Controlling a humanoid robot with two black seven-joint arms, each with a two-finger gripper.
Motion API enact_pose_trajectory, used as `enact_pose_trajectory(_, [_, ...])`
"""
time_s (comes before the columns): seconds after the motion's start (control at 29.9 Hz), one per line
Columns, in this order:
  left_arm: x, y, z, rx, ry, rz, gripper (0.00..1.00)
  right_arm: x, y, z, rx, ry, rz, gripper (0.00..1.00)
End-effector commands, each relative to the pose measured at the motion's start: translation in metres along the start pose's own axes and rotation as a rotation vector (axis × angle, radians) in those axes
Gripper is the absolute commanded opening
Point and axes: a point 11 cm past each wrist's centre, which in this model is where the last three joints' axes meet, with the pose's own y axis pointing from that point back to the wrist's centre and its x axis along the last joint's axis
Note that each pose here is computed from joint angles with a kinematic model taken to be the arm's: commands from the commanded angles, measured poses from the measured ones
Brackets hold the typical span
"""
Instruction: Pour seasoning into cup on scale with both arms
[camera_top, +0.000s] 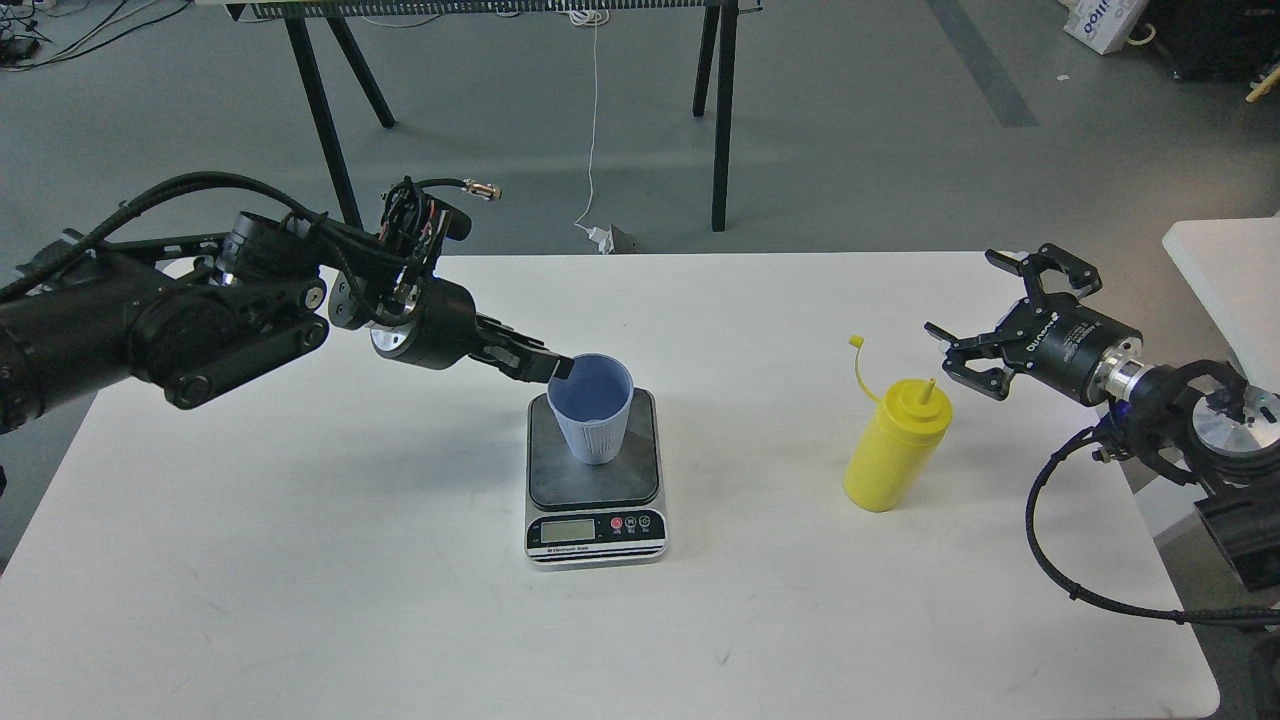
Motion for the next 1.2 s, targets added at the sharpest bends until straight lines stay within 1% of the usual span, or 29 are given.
enact_pose_trajectory(0.0, [0.027,0.019,0.002,-0.006,0.025,0.074,0.78,-0.012,-0.004,-0.010,0.004,0.029,-0.017,0.99])
enact_pose_trajectory(0.1, [0.047,0.047,-0.007,0.006,0.067,0.153,0.80,-0.039,-0.021,-0.019,-0.029,0.109,-0.047,0.98])
enact_pose_trajectory(0.17, [0.054,0.057,-0.009,-0.004,0.103,0.192,0.81,-0.070,-0.033,-0.034,-0.018,0.148,-0.107,0.98])
enact_pose_trajectory(0.27, [0.058,0.071,-0.018,0.001,0.151,0.240,0.81,-0.119,-0.034,-0.072,0.079,0.141,-0.226,0.98])
enact_pose_trajectory(0.33, [0.063,0.083,-0.022,-0.002,0.180,0.283,0.81,-0.140,-0.024,-0.098,0.185,0.023,-0.339,0.99])
enact_pose_trajectory(0.44, [0.075,0.098,-0.027,-0.020,0.226,0.363,0.81,-0.143,-0.001,-0.125,0.313,-0.194,-0.467,0.99])
enact_pose_trajectory(0.5, [0.083,0.106,-0.029,-0.037,0.261,0.417,0.82,-0.116,0.020,-0.132,0.388,-0.342,-0.487,0.99])
enact_pose_trajectory(0.57, [0.091,0.115,-0.034,-0.051,0.303,0.474,0.82,-0.072,0.040,-0.121,0.444,-0.471,-0.450,0.99])
enact_pose_trajectory(0.64, [0.097,0.122,-0.041,-0.062,0.355,0.528,0.82,-0.032,0.062,-0.102,0.466,-0.542,-0.392,0.99])
enact_pose_trajectory(0.77, [0.098,0.125,-0.048,-0.102,0.446,0.588,0.82,0.021,0.100,-0.035,0.444,-0.666,-0.308,0.99])
enact_pose_trajectory(0.9, [0.087,0.118,-0.055,-0.103,0.486,0.584,0.82,0.042,0.121,0.027,0.383,-0.748,-0.247,0.99])
enact_pose_trajectory(1.04, [0.077,0.109,-0.058,-0.102,0.508,0.567,0.83,0.045,0.126,0.085,0.314,-0.836,-0.223,0.99])
enact_pose_trajectory(1.17, [0.076,0.110,-0.060,-0.099,0.509,0.567,0.83,0.046,0.132,0.120,0.273,-0.888,-0.201,0.99])
